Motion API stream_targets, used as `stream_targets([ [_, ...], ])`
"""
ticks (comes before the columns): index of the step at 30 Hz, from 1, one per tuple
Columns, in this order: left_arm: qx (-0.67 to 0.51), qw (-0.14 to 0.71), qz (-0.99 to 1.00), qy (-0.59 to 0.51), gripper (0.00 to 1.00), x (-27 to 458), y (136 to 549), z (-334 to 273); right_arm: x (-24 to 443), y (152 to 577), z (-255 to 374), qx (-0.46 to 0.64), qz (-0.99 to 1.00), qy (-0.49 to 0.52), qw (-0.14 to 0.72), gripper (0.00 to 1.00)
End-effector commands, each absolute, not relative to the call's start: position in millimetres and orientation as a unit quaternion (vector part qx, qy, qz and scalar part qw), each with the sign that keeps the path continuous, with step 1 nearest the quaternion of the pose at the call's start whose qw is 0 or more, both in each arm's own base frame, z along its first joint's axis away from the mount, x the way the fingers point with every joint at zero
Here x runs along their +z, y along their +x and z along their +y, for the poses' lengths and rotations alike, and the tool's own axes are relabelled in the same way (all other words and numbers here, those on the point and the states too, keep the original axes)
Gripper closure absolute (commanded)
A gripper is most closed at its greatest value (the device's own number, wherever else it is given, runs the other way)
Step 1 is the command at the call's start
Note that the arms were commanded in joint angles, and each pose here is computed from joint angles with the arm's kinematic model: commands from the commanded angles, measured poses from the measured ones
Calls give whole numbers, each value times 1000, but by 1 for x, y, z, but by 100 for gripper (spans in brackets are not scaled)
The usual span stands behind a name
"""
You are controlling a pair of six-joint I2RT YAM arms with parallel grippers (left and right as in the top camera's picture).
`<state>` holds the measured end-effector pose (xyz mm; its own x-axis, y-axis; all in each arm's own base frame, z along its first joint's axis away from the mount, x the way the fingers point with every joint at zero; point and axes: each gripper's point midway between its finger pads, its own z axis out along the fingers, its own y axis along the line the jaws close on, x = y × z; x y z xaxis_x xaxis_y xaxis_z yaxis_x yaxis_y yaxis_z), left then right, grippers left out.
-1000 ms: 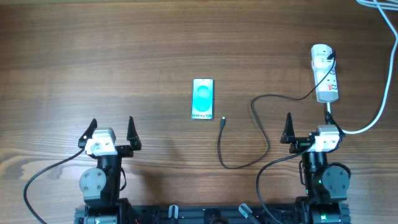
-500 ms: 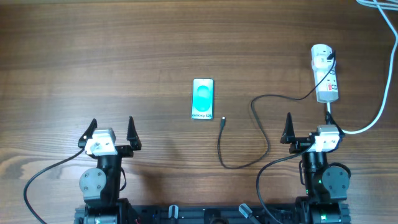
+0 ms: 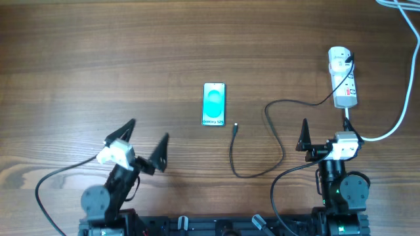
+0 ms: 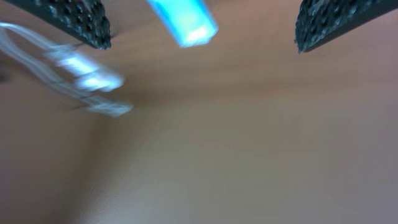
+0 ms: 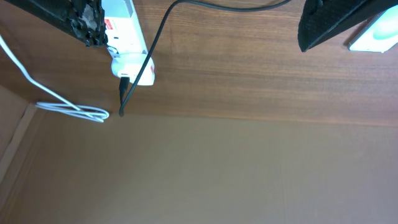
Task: Plug charger to phone and switch on socket
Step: 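Move the left gripper over the Galaxy S25 phone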
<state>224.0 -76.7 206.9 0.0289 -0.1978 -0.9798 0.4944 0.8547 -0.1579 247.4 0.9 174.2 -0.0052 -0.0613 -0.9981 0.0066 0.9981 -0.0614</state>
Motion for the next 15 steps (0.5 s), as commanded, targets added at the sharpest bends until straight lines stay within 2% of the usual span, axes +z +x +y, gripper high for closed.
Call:
stream_targets([
  [1,-309,739,545,248,0,256,180,-115,176,247,1,-19,706,-16,708,0],
  [3,-282,785,489,256,0,284,169,-111,176,247,1,-19,706,-16,708,0],
  [4,-274,812,467,217,0,303,168,-100,176,247,1,-19,706,-16,708,0],
  [8,-263,819,491,137,0,334,177,-79,176,247,1,-19,706,-16,708,0],
  [12,-238,724,646,36,0,349,208,-58,176,247,1,-19,706,-16,708,0],
  [15,-250,564,787,9,0,349,239,-62,176,247,1,-19,706,-16,708,0],
])
